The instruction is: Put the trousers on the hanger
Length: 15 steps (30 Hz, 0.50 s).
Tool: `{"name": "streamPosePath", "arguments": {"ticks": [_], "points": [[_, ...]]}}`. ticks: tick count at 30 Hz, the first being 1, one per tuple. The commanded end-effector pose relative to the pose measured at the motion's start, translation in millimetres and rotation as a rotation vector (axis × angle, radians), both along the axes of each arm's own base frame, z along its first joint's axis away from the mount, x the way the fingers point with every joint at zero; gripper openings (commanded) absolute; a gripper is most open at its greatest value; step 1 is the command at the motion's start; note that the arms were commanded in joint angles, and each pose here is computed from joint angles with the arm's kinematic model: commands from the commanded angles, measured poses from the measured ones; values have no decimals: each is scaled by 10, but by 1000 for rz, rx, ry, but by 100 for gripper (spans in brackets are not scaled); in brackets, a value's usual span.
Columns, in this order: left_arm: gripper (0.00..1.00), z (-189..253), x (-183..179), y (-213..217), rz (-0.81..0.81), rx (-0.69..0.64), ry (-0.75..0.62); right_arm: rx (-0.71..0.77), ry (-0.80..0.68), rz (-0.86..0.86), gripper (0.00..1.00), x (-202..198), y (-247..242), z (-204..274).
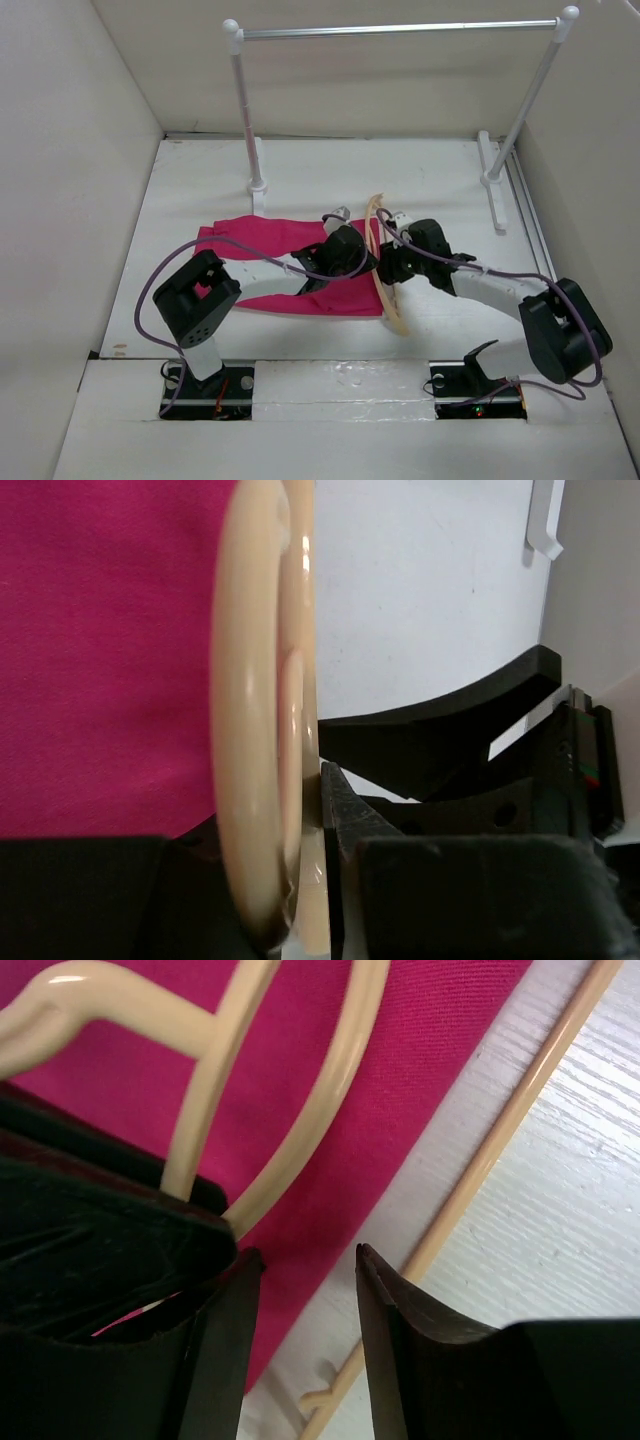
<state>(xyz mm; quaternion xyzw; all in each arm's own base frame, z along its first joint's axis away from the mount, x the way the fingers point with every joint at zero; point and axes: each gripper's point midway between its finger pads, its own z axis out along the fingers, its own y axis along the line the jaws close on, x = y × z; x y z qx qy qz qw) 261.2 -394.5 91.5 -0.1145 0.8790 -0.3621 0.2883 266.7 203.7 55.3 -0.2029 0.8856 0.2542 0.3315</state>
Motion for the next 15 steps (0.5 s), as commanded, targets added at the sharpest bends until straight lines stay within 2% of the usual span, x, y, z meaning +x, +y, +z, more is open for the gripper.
{"name": "streamPosePath", "arguments": {"ticks": [1, 5, 9, 13, 15], "points": [[0, 22, 21, 164, 11, 34, -43, 103, -80, -66, 49, 247, 194, 175], [0, -54, -25, 199, -2, 47, -33, 85, -15, -112, 56, 186, 193, -55], [0, -94, -41, 203, -16, 59, -32, 90, 29, -106, 55, 120, 262, -185], [0, -114, -49, 210, -38, 81, -43, 121, 20, -83, 1, 99, 340, -104], [0, -103, -26, 241, -42, 89, -49, 135, -39, -101, 0, 232, 302, 101]]}}
